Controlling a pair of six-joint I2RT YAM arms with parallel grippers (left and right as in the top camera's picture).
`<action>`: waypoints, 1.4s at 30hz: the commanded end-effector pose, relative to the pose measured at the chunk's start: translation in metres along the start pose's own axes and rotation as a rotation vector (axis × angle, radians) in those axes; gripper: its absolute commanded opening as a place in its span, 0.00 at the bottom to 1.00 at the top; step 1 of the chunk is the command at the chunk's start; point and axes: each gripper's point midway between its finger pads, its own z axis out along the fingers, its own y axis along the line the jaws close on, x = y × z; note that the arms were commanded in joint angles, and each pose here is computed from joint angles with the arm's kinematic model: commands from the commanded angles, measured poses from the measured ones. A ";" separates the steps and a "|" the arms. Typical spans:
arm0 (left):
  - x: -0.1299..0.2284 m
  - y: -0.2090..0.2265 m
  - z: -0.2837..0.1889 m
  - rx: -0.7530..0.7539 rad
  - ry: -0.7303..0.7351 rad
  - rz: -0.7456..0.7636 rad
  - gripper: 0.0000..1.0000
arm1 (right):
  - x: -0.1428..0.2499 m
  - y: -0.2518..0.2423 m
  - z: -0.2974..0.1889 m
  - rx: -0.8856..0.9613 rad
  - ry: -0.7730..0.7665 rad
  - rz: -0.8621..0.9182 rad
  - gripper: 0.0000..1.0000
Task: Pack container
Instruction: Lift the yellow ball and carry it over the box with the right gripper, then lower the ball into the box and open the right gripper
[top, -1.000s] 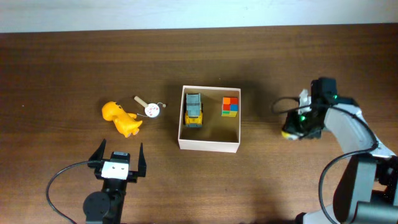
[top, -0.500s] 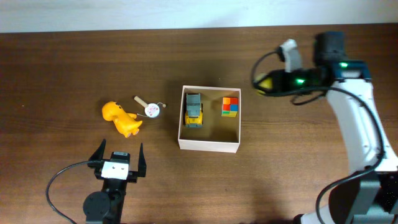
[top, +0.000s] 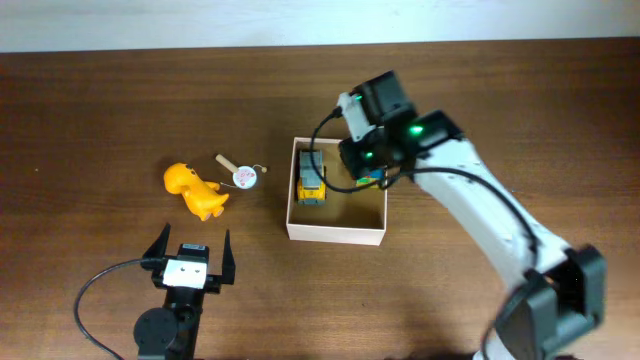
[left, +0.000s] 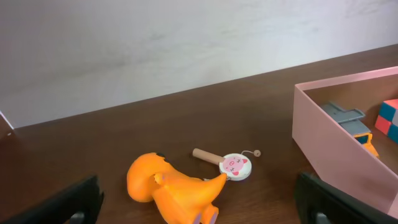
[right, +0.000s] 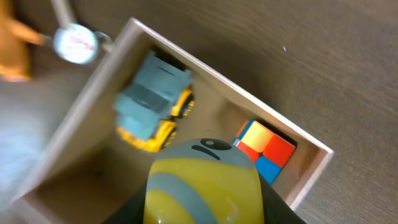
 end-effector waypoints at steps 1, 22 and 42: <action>0.002 0.001 0.000 -0.007 0.004 0.014 0.99 | 0.009 -0.010 0.036 0.107 0.066 0.030 0.35; 0.002 0.001 0.000 -0.007 0.004 0.014 0.99 | 0.023 -0.010 0.086 0.102 0.136 0.026 0.63; 0.002 0.001 0.000 -0.007 0.004 0.014 0.99 | -0.026 0.024 -0.003 0.003 0.063 0.004 0.72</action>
